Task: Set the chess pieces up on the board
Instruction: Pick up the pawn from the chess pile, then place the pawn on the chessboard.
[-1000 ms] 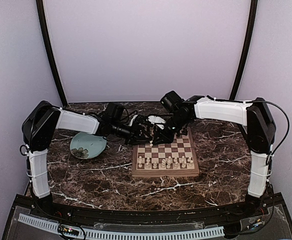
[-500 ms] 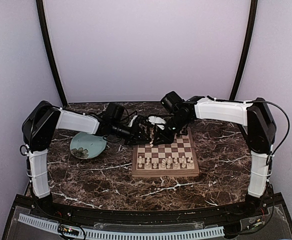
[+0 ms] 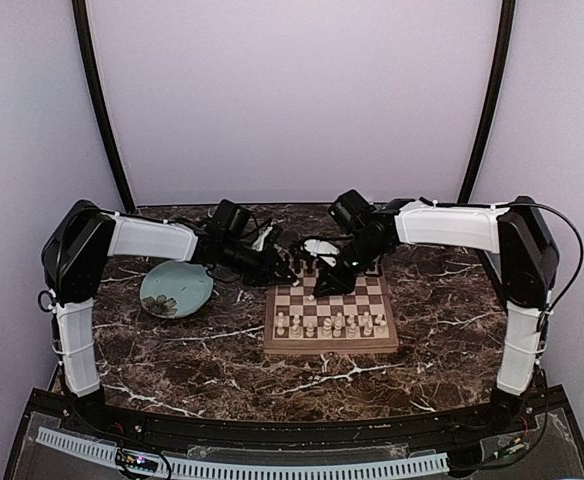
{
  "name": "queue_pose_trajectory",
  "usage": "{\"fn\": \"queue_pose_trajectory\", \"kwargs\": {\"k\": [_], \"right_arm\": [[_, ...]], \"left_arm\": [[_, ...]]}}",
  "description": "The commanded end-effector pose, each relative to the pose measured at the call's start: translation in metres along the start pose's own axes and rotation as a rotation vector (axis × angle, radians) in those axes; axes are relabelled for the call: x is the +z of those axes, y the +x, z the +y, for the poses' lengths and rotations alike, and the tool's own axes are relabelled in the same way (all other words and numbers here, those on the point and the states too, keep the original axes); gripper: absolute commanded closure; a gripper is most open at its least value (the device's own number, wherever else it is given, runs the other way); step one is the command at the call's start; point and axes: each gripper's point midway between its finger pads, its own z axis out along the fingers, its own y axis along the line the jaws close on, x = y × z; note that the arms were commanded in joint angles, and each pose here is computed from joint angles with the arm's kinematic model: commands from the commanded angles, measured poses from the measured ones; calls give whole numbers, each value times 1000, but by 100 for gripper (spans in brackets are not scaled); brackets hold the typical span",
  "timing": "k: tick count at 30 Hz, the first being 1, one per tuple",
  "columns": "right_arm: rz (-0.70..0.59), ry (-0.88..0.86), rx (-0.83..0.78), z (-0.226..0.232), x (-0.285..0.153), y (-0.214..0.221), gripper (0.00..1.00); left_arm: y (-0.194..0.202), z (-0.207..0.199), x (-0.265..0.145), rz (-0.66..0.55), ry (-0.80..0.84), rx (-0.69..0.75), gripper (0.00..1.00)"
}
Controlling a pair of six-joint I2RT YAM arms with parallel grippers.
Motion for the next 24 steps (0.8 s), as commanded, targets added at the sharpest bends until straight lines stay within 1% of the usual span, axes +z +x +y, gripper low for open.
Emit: {"fn": "queue_pose_trajectory", "kwargs": {"k": [1, 10, 16, 20, 24], "right_arm": [[-33, 37, 4, -10, -14, 3, 85], [31, 43, 48, -15, -3, 38, 85], [54, 56, 61, -19, 5, 46, 84], [55, 56, 68, -21, 5, 46, 78], [30, 65, 72, -22, -4, 41, 72]], "left_arm": [[-16, -24, -23, -58, -30, 95, 91], [-25, -27, -36, -93, -97, 155, 91], [-30, -25, -41, -109, -157, 205, 91], [-32, -29, -45, -122, -233, 287, 91], [-24, -37, -37, -100, -355, 425, 91]]}}
